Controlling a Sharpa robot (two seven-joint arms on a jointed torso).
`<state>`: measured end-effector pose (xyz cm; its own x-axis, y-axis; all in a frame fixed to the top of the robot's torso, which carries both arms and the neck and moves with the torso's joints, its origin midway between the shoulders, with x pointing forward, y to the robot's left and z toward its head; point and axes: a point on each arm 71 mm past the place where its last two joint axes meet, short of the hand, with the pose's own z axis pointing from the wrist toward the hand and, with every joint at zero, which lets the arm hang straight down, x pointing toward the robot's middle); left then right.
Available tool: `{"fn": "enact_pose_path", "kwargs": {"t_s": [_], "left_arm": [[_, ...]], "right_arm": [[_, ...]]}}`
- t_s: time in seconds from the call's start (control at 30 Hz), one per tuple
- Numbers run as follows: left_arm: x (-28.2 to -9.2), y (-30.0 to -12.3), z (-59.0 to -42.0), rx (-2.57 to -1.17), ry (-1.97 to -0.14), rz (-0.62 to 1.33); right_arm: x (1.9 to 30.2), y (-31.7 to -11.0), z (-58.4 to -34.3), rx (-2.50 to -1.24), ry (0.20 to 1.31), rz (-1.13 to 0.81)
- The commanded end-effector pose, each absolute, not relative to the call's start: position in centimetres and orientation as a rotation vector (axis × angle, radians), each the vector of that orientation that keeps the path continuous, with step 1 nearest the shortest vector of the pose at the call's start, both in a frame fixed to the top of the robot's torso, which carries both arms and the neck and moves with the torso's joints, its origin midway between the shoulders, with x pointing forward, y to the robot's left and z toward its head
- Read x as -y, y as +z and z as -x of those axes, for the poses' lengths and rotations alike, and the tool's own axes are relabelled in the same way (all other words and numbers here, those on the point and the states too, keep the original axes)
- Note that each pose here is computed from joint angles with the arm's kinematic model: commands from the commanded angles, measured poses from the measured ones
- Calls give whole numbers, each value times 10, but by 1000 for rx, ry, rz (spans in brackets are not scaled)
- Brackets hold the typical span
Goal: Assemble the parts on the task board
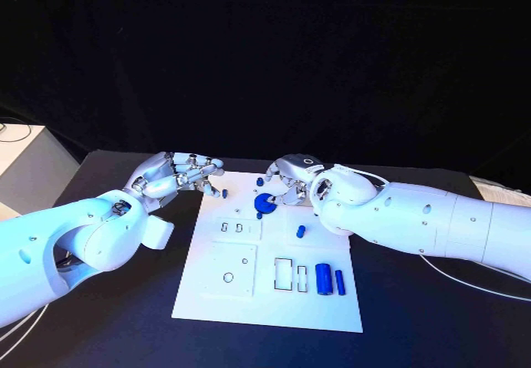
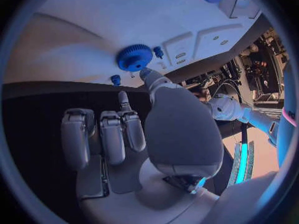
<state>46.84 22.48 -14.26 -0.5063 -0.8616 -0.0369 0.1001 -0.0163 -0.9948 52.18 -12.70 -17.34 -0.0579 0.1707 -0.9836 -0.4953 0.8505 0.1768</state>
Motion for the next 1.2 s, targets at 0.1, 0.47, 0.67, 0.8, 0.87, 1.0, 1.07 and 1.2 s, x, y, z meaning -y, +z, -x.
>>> {"fn": "enact_pose_path", "kwargs": {"t_s": [0.1, 0.47, 0.67, 0.8, 0.87, 1.0, 1.07, 1.2], "left_arm": [[-223, -142, -468, -1517, -1643, 809], [-222, -142, -468, -1518, -1643, 805], [-222, -142, -468, -1518, -1642, 805], [-222, -142, -469, -1518, -1642, 805], [-222, -142, -469, -1519, -1642, 804], [-222, -142, -469, -1519, -1642, 804], [-222, -142, -469, -1519, -1642, 804], [-222, -142, -469, -1519, -1641, 805]], "right_arm": [[126, -179, -519, -1615, 588, 277], [121, -182, -519, -1641, 592, 284], [118, -185, -520, -1654, 592, 288], [117, -187, -521, -1663, 588, 290], [117, -188, -521, -1668, 584, 290], [118, -191, -523, -1676, 574, 289], [118, -191, -524, -1678, 571, 289], [118, -193, -525, -1686, 567, 291]]}}
